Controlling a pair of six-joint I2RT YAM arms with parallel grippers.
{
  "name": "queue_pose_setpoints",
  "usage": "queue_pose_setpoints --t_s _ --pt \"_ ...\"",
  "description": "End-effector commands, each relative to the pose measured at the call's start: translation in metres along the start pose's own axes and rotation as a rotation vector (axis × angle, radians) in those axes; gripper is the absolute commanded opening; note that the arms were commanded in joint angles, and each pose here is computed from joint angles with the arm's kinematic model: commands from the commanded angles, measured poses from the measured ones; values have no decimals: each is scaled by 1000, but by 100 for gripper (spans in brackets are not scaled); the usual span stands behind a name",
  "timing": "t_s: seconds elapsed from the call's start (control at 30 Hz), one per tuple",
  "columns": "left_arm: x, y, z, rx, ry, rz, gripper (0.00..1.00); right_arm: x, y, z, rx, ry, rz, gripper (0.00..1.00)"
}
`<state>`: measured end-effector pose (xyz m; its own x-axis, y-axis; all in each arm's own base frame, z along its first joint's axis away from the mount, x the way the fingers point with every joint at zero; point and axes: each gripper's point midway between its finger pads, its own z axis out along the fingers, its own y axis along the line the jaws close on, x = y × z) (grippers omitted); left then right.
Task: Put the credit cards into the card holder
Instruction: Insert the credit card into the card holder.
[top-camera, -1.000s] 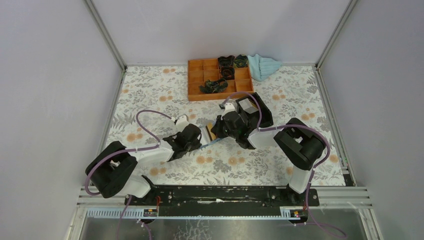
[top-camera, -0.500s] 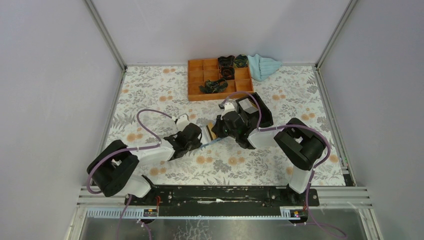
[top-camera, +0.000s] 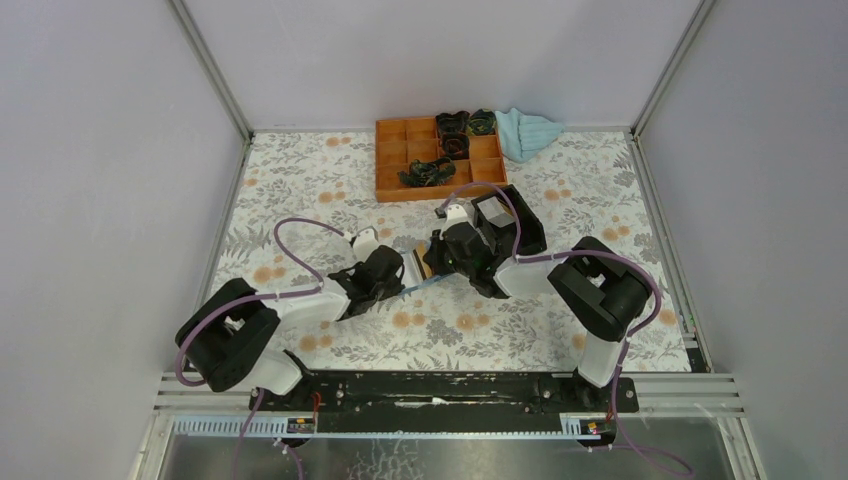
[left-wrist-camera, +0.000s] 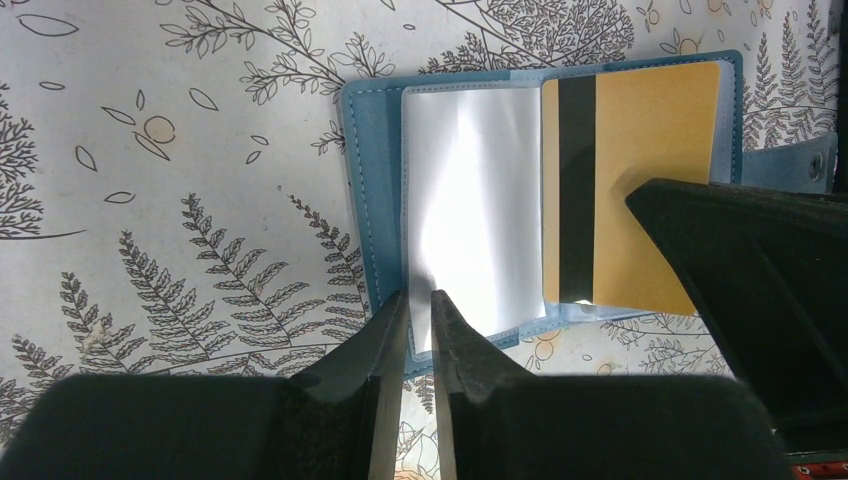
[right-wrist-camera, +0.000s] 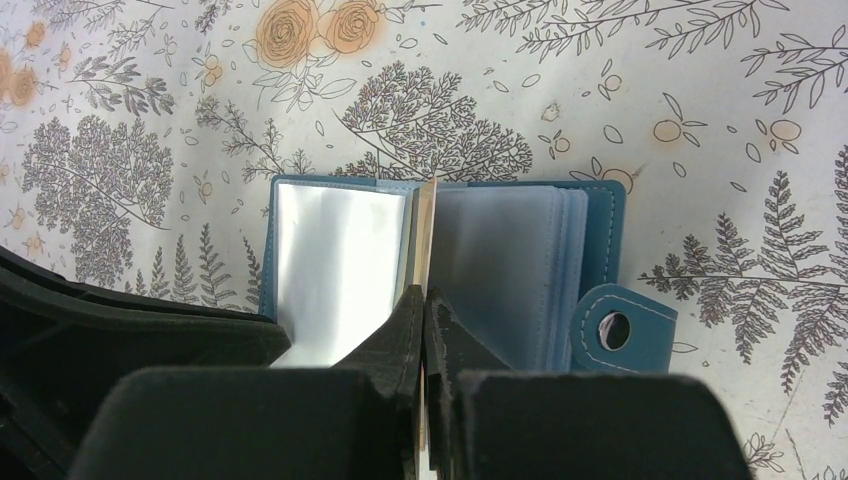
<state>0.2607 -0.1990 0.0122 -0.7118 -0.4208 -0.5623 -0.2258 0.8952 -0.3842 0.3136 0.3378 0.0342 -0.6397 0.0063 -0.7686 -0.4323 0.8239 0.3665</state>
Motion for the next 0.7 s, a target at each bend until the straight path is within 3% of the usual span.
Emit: queue_pose_setpoints --t_s 0.0,0.67 --pt "30 51 7 -160 95 81 22 43 -26 0 100 135 -60 0" --pt "33 53 13 -168 97 82 19 82 -17 -8 28 198 127 0"
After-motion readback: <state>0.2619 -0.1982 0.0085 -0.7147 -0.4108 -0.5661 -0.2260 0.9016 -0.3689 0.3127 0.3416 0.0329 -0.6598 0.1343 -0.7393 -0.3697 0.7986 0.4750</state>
